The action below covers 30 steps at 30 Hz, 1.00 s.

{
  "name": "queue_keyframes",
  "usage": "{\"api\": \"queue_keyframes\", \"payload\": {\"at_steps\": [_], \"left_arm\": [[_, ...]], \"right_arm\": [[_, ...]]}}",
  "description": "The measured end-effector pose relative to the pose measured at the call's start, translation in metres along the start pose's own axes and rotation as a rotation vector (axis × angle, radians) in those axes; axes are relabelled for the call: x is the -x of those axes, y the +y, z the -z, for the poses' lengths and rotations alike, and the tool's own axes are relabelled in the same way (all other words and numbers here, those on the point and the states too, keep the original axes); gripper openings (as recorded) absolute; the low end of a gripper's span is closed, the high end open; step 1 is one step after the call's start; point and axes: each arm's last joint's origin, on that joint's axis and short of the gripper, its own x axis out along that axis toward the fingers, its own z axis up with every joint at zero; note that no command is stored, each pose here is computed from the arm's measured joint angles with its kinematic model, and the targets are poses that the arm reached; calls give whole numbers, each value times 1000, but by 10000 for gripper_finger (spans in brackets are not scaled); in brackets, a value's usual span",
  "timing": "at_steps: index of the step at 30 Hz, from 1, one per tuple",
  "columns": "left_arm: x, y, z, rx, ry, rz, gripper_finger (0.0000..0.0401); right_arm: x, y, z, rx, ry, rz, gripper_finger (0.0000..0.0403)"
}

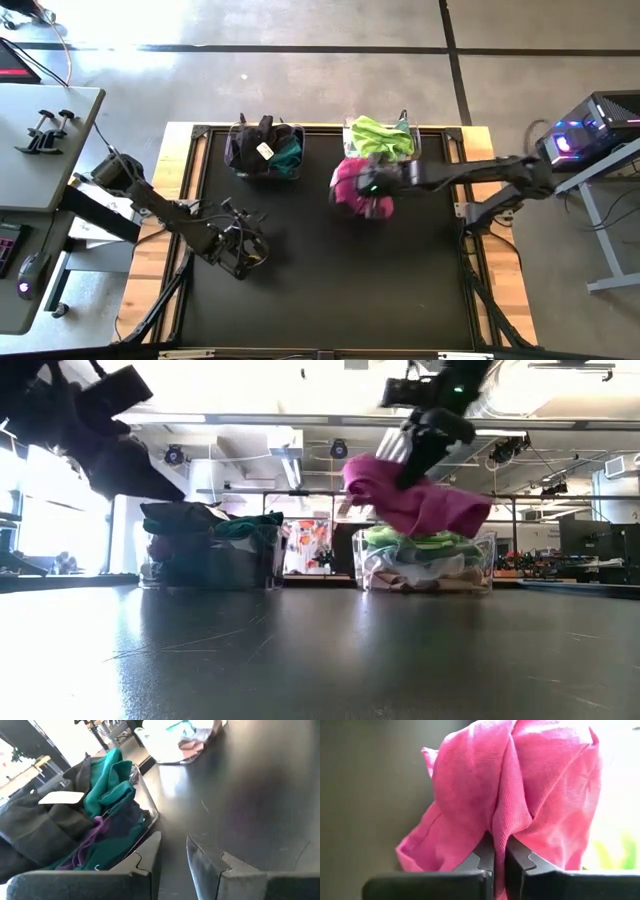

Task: Sort towels by color in basket
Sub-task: Put the pink kitchen towel into the right transparent bin

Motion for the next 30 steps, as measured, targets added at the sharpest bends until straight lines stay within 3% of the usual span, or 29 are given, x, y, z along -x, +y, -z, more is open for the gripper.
{"api": "queue_keyframes", "payload": {"at_steps": [6,10,14,18,24,27,30], "left_arm": [[-12,-7,-5,-105,61,69,78],[-29,-11,-17,-151,106,199,78],[-57,-6,-33,-137,104,322,78],[-85,8,-47,-119,53,353,78],[-112,30,-57,-70,8,247,78],[-118,37,-56,-53,26,219,78],[-120,38,-54,-38,47,212,78]], "right_arm": [[22,-60,38,-6,-57,310,15],[13,-98,56,44,6,404,16],[-2,-140,64,-6,18,524,10],[-33,-156,74,2,15,408,5],[-90,-148,87,15,38,94,12],[-115,-142,93,15,90,26,13],[-129,-141,95,6,132,27,16]]}}
